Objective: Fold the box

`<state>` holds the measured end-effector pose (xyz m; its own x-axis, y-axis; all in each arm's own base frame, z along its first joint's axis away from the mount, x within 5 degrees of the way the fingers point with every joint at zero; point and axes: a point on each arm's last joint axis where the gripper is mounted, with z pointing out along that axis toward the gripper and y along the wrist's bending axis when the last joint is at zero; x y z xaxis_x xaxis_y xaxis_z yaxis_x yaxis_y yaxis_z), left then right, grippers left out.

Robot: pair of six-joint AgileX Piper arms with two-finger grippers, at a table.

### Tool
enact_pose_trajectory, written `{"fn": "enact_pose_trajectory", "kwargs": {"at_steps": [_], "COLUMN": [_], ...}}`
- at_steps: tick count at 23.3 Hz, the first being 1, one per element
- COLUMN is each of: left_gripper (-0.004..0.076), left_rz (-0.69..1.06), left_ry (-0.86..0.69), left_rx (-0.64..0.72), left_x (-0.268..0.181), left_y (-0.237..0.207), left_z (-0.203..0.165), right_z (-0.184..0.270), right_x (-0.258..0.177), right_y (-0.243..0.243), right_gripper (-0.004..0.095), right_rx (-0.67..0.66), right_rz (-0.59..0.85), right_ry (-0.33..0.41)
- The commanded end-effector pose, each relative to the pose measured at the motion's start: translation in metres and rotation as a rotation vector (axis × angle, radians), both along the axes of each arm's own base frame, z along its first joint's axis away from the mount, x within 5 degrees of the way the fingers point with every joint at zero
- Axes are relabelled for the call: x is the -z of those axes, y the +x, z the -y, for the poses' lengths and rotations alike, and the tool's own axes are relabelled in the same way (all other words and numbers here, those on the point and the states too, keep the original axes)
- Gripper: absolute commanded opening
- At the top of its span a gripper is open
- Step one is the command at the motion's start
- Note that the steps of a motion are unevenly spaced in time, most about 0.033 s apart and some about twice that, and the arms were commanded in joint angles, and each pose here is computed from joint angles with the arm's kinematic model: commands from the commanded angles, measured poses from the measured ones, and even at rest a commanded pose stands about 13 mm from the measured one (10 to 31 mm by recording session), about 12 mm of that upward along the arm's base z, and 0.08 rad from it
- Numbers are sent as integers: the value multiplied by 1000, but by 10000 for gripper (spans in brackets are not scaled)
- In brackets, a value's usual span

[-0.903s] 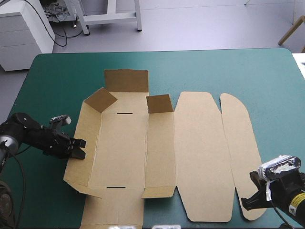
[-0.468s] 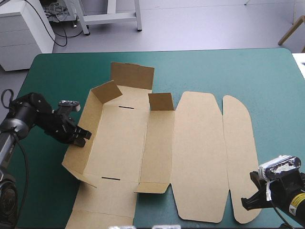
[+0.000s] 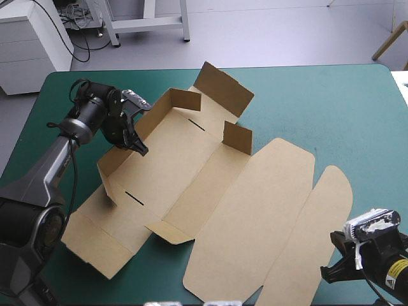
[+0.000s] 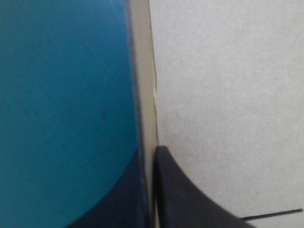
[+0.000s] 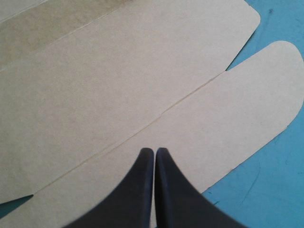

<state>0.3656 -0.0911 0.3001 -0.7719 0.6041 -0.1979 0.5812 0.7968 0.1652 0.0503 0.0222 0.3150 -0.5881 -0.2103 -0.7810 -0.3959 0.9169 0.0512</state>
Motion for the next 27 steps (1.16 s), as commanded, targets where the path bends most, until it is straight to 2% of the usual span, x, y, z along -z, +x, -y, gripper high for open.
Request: {"fn": "enact_pose_trajectory", "kwargs": {"at_steps": [1, 5, 10, 13, 15, 22, 27], "left_gripper": [-10, -10, -10, -10, -10, -10, -10], "left_rz": [115, 234, 312, 408, 495, 612, 757], "left_ry": [104, 240, 304, 369, 399, 419, 468], "left_rx": [54, 147, 358, 502, 539, 667, 726], "left_x": [-36, -41, -42, -45, -46, -34, -25], "left_y": [0, 9, 5, -3, -7, -37, -65], "left_z": [10, 25, 58, 91, 108, 158, 178], "right_z": [-2, -2, -1, -1, -1, -1, -1], "right_x": [-11, -11, -11, -11, -11, -11, -11], "right_y": [4, 4, 4, 4, 4, 4, 4], "right_gripper": [-4, -4, -4, -4, -4, -4, -4], "right_rx": [0, 1, 3, 3, 3, 3, 3], "right_rz": [75, 76, 79, 79, 79, 79, 79], "right_ry": [32, 31, 26, 26, 26, 26, 26]}}
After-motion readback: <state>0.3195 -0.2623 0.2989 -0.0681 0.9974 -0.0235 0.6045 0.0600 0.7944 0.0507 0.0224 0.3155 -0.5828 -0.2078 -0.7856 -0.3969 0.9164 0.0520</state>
